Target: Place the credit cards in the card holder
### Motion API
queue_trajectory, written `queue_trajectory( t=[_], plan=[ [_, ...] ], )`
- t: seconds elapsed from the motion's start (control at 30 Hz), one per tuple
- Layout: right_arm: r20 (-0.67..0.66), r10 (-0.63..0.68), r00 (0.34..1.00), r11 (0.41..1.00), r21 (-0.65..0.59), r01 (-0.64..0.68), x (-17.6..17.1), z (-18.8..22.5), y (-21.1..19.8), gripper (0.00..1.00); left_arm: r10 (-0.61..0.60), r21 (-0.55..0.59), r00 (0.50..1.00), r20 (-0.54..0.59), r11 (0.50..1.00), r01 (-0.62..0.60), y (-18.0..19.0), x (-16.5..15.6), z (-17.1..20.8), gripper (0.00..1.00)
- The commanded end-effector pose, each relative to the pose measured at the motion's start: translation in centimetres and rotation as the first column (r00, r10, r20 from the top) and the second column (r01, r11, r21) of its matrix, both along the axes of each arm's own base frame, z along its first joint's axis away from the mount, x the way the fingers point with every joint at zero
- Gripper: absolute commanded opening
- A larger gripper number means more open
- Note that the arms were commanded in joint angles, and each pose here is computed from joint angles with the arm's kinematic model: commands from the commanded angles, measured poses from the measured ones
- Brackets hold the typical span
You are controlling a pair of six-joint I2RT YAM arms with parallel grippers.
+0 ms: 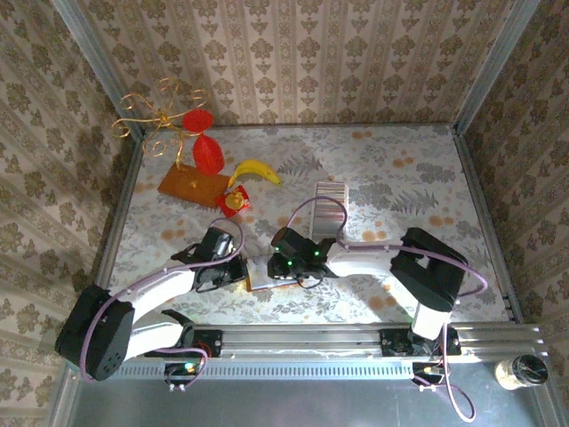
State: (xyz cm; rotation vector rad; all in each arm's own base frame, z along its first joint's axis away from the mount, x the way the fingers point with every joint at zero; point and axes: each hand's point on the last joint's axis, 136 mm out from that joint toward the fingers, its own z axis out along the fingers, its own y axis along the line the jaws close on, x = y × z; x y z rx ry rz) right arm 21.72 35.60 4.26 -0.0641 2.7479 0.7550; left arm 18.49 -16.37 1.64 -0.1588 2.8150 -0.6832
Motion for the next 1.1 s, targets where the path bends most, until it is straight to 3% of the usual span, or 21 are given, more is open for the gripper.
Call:
queue_trajectory(
  t=[0.0,0.7,1.07],
  plan=[
    [0.039,-0.102,0.994,0.985,-0.135,0.107,-0.5,-0.2,-4.1,0.35,-0.011,0.050,0.998,-0.059,0.999,0.014,1.3,-2.0,-1.6,0.13],
    [-0.007,-0.102,0.995,0.982,-0.158,0.099,-0.5,-3.0,-2.7,0.47,-0.031,0.043,0.997,-0.064,0.999,0.034,1.4,-2.8,-1.8,0.13],
    [0.014,-0.046,0.999,0.999,-0.017,0.046,-0.2,-0.6,1.6,0.46,-0.025,0.039,0.997,-0.067,0.999,0.027,1.5,-3.0,-2.0,0.13]
  ],
)
